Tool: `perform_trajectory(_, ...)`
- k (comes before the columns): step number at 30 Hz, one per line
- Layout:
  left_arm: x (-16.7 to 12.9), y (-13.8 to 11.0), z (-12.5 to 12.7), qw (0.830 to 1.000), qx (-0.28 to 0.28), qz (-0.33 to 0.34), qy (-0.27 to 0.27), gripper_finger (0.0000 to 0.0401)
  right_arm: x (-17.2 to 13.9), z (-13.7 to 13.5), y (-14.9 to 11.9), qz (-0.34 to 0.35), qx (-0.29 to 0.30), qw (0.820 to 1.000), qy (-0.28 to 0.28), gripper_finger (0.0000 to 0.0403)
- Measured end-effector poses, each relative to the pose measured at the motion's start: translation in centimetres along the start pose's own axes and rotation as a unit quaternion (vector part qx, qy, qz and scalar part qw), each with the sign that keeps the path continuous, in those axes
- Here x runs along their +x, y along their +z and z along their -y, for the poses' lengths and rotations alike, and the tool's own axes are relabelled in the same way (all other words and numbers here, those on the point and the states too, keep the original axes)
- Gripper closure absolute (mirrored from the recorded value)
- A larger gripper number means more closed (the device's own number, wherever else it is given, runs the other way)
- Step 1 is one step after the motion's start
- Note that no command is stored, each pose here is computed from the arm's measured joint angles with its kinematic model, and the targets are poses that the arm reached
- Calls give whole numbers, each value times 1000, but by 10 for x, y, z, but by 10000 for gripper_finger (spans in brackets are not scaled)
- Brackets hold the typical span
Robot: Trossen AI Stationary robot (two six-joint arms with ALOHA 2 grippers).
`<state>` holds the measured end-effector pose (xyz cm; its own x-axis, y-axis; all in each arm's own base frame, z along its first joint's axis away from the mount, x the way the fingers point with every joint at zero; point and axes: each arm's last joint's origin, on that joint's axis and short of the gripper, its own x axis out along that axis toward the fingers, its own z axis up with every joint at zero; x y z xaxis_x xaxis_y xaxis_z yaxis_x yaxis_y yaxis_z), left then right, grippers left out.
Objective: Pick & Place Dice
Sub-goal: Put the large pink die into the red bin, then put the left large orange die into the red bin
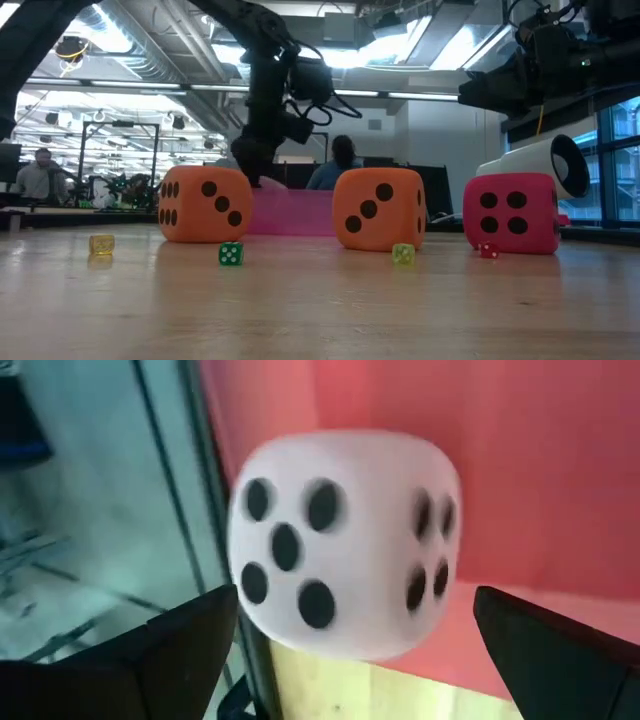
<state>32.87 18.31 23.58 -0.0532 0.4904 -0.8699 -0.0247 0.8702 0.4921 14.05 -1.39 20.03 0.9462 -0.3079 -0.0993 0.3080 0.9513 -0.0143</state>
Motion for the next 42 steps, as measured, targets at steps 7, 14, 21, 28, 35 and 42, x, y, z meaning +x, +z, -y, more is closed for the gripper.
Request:
perform_trajectory(7, -16, -3, 10, 1000, 28, 3, -14, 1, 0, 0, 0, -1, 0, 1000, 0, 199)
perform_trajectory(14, -53, -21, 10, 1000, 1, 27, -15, 1, 0, 0, 0, -2, -1, 1000, 0, 199)
perform_trajectory(21, -99, -52, -4, 964, -176, 137, -148, 1, 0, 0, 0, -2, -1, 1000, -2, 199)
perform_trajectory(28, -136, -70, 2, 942, -171, 212, -196, 1, 0, 0, -1, -3, 13, 1000, -2, 195)
perform_trajectory(35, -159, -67, 29, 940, -188, 220, -180, 1, 4, 0, -5, -20, 23, 999, -15, 150)
perform_trajectory(42, -159, -65, 75, 936, -240, 177, -190, 1, 8, 0, -9, -39, 17, 999, -31, 114)
